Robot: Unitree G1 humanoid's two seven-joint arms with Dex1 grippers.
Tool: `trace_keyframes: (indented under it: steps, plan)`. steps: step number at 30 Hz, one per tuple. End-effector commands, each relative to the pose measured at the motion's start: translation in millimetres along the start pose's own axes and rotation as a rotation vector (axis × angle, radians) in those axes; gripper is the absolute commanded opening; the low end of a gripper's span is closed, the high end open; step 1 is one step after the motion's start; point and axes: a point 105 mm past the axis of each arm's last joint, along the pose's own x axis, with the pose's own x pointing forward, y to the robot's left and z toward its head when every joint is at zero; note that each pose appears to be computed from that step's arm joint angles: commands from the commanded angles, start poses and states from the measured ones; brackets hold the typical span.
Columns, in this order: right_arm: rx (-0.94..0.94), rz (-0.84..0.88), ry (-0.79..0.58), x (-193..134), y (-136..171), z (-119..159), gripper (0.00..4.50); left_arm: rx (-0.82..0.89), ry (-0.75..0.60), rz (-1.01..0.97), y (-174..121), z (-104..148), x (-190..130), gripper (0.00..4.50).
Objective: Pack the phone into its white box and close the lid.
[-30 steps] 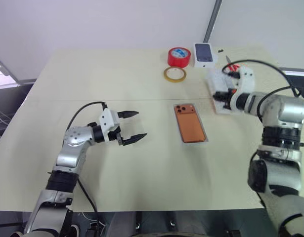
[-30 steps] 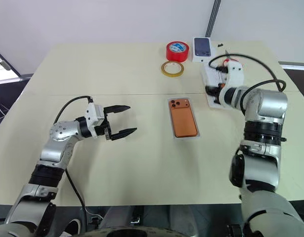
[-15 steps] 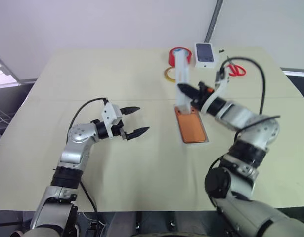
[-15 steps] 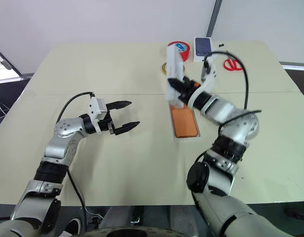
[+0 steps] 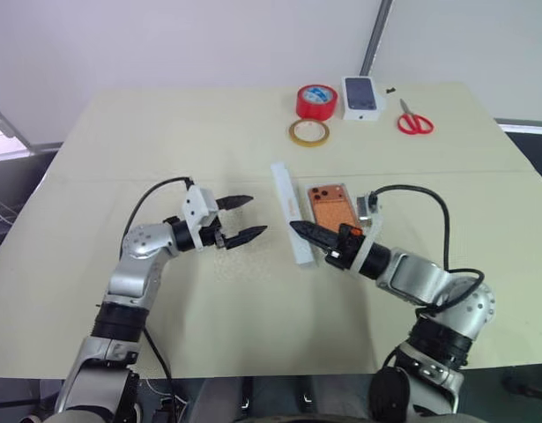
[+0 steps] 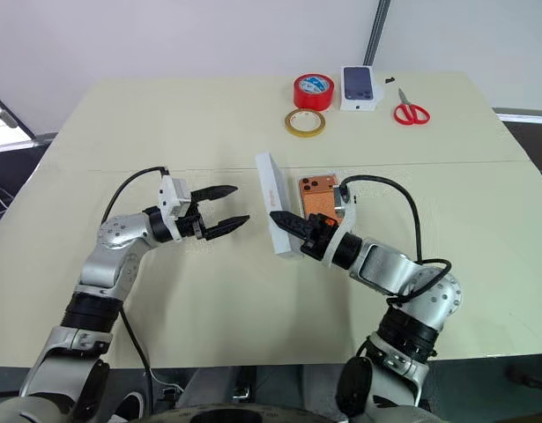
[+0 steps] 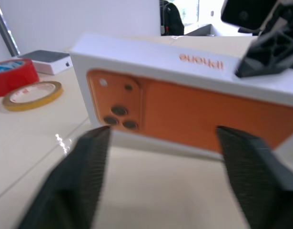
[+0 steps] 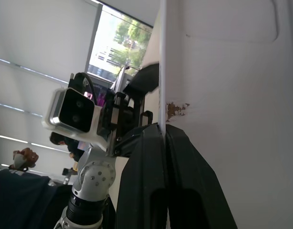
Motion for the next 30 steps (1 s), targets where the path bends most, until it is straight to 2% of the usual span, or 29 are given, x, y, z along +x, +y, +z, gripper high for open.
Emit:
trace_keyframes:
  steps: [1, 3, 10, 17, 20, 21, 26, 27, 30]
  plan:
    - [0.037, 0.017, -0.012, 4, 4, 8, 0.00, 0.037, -0.024, -0.027, -11, 5, 10, 1.70]
    - [0.045, -0.010, -0.017, 5, 0, 13, 0.00, 0.024, -0.019, -0.042, -17, 1, 18, 0.64]
    - [0.012, -0.155, -0.035, 2, -25, 34, 0.00, -0.019, -0.025, -0.052, -26, -12, 55, 0.64]
    - [-0.040, -0.157, -0.094, -13, -27, 47, 0.00, -0.032, -0.041, -0.066, -28, -18, 87, 0.64]
    - [-0.062, -0.145, -0.106, -24, -25, 47, 0.93, -0.046, -0.047, -0.092, -33, -20, 97, 0.58]
    - [-0.068, -0.152, -0.116, -29, -26, 50, 1.39, -0.045, -0.048, -0.097, -35, -20, 99, 0.58]
    - [-0.147, -0.188, -0.133, -53, -27, 62, 4.14, -0.059, -0.065, -0.138, -45, -20, 113, 0.58]
    - [-0.179, -0.207, -0.142, -59, -28, 68, 4.48, -0.064, -0.067, -0.143, -46, -19, 117, 0.58]
    - [-0.247, -0.264, -0.165, -76, -33, 82, 4.48, -0.068, -0.067, -0.156, -51, -20, 124, 0.58]
